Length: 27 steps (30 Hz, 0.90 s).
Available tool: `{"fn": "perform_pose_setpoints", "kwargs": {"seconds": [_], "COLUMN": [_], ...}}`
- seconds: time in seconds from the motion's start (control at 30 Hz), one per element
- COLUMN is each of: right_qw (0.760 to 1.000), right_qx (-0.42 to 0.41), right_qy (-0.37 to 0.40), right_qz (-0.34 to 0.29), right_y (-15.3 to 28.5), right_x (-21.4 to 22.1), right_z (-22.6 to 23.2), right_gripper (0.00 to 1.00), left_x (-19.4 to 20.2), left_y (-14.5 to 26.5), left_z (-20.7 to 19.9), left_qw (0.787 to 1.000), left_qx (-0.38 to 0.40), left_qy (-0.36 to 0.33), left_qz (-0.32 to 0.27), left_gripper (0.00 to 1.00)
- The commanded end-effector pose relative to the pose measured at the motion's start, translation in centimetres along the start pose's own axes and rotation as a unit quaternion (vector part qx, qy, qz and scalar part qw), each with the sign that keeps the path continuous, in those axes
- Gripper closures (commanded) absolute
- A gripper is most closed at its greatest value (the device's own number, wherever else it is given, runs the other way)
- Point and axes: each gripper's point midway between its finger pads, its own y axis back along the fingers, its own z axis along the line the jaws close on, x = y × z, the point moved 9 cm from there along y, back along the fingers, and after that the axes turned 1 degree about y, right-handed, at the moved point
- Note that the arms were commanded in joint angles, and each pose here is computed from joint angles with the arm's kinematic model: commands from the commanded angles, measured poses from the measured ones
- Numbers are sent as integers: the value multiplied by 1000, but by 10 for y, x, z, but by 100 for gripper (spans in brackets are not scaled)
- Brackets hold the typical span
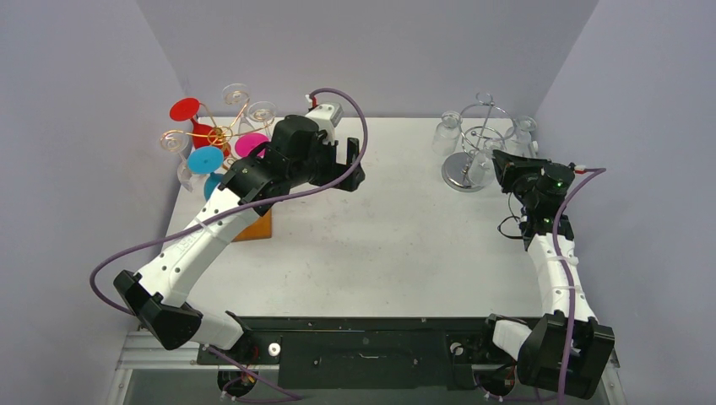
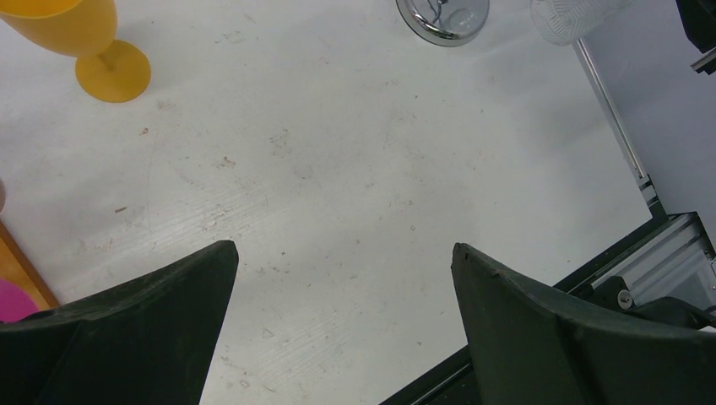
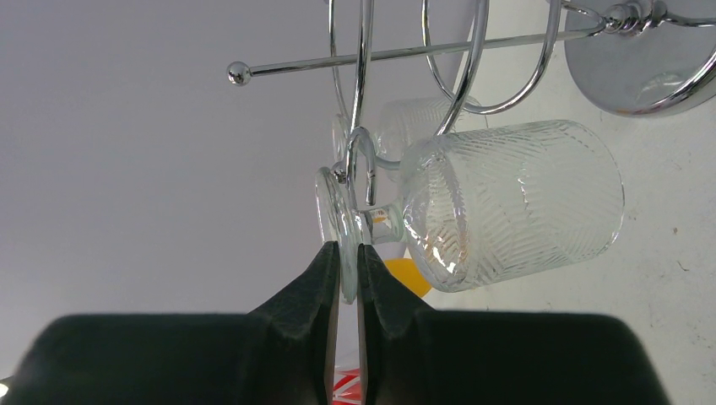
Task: Take the wine glass off the wine glass rack
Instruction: Pick up the wine glass from the wine rack.
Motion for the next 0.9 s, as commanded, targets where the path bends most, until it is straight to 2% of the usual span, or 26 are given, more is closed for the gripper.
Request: {"fn": "perform_pose_setpoints", "kwargs": {"seconds": [0.0, 0.47, 0.87], "right_qw": [998, 998, 997], "right_qx": [-67, -65, -65], "right_qy": [20, 22, 24], "right_qz": [5, 13, 32], "right_y": [14, 27, 59], "right_x": [1, 5, 17], "right_z": [25, 21, 30], "right_gripper": [100, 100, 100], "left_x": [-11, -6, -9], "left_y": [-2, -7, -6], "left_z": [-4, -6, -18], "left_qw": [999, 999, 993], "left_qx": [19, 30, 87], "left_qy": [11, 30, 70], "left_qz": [-29, -28, -40], "left_gripper": [4, 4, 4]}}
